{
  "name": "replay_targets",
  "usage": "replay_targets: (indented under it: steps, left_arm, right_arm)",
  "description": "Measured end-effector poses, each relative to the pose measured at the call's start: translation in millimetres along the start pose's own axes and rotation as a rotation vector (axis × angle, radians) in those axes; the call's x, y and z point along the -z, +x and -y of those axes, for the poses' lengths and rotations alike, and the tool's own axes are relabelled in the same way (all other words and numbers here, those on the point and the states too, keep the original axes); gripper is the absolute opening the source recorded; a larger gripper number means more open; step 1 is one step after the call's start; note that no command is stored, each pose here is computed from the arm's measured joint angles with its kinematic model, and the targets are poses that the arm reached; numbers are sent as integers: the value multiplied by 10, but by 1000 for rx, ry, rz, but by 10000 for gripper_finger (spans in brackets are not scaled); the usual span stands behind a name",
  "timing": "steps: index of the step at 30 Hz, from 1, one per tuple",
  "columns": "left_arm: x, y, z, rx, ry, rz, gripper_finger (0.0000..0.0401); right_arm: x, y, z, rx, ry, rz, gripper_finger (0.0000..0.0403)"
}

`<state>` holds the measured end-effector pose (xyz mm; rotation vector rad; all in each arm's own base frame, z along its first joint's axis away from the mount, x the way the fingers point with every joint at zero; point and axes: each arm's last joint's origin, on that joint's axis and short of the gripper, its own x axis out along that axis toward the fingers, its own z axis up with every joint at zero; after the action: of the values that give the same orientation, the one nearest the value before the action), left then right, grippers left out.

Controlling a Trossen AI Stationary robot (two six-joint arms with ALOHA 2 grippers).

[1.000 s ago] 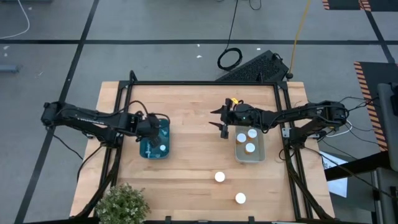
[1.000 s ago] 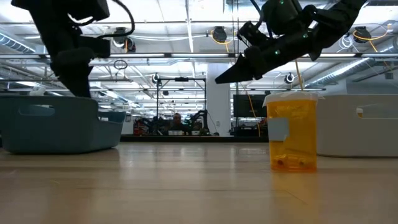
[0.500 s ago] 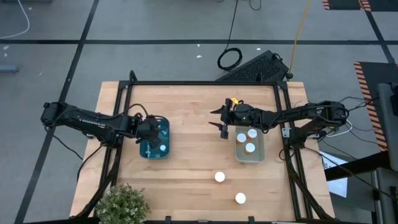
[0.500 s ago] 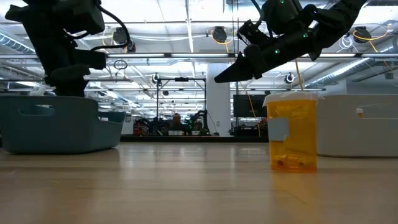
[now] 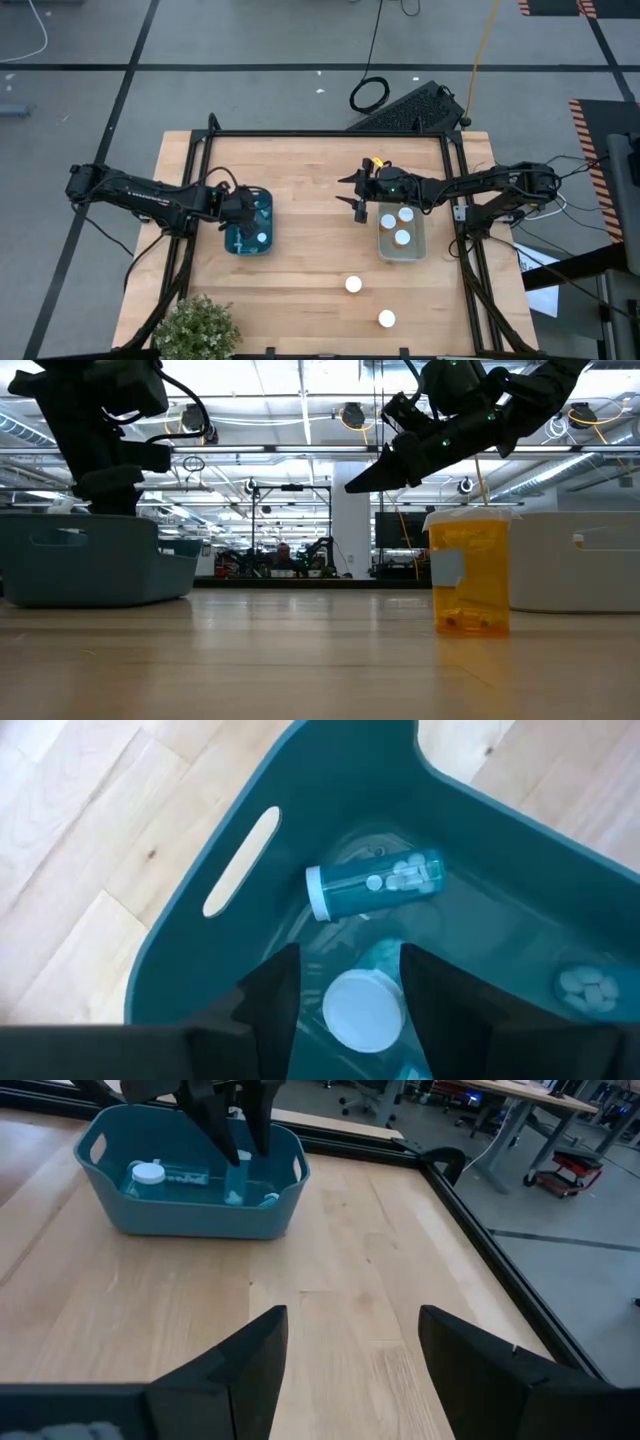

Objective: Pick and place medicine bottles into bin by pill shape (circle, oval)
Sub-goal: Adjust the blue pill bottle

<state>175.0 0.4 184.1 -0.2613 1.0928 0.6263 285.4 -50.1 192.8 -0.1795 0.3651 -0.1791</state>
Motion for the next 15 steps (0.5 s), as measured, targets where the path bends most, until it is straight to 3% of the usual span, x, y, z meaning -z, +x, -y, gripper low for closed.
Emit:
replay_targets:
  steps: [15]
  left_arm:
    - [-34, -26, 15, 17, 5, 10, 177]
  right_arm:
    - [2, 0, 0, -1, 0, -3, 219]
